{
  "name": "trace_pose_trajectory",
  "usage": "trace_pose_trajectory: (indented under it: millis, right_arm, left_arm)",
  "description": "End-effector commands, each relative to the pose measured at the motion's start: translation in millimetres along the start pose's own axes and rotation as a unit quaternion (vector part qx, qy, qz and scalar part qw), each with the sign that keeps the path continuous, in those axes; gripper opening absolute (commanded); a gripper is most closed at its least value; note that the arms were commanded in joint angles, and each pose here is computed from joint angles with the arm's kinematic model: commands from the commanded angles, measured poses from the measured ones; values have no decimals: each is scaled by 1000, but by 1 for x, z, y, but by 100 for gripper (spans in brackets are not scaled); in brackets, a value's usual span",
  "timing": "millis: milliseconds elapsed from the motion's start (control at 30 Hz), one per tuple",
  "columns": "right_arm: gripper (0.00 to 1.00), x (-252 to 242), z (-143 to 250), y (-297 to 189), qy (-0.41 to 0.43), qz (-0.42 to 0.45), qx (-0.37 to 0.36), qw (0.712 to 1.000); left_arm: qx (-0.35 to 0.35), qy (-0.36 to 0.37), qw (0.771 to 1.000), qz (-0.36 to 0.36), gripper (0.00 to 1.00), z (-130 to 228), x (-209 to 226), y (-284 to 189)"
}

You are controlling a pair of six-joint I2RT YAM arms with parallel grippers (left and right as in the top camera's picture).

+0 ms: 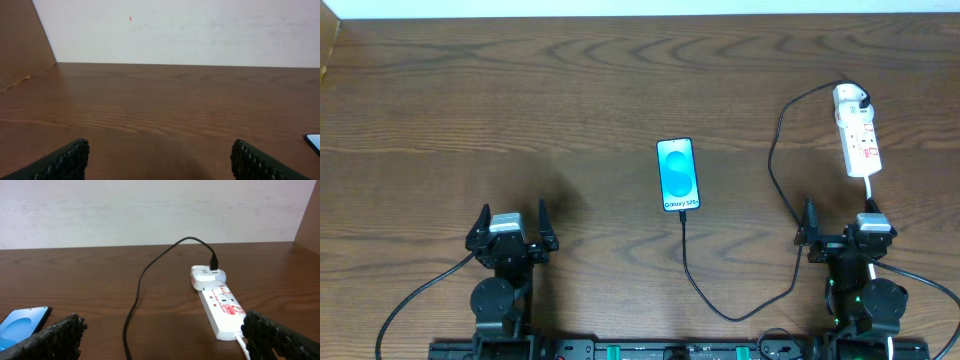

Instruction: Plug charger to phone and switch on socket

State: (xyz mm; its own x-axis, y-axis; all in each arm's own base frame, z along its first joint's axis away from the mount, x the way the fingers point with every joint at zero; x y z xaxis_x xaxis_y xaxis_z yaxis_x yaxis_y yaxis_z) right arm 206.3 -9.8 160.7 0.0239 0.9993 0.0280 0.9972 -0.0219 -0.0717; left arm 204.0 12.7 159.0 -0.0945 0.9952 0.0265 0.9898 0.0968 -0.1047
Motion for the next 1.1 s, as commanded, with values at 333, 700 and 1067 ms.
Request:
trace_pose_trajectory:
  millis: [333,700,1067]
  right_arm:
    - [99,0,0,0,3,3,0,1000]
    - [99,0,0,0,3,3,0,1000]
    - [99,7,1,0,1,-15,0,1000]
  left_arm:
    - [25,7,1000,-3,90,16,1,1]
    - [25,7,1000,-3,90,16,1,1]
    - [25,7,1000,-3,90,16,1,1]
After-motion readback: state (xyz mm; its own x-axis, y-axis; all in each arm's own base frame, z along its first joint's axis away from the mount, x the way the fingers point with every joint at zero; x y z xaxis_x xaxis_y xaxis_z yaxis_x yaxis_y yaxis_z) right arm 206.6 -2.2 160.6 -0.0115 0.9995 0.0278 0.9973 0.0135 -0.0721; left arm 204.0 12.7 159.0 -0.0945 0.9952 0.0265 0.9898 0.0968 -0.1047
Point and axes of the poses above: each gripper's point midway between its finger pads, its own y axis out along the fingers, its own x axis along the line the jaws close on, z = x × y, the point moved 4 cm from there along -y, back along the fingers
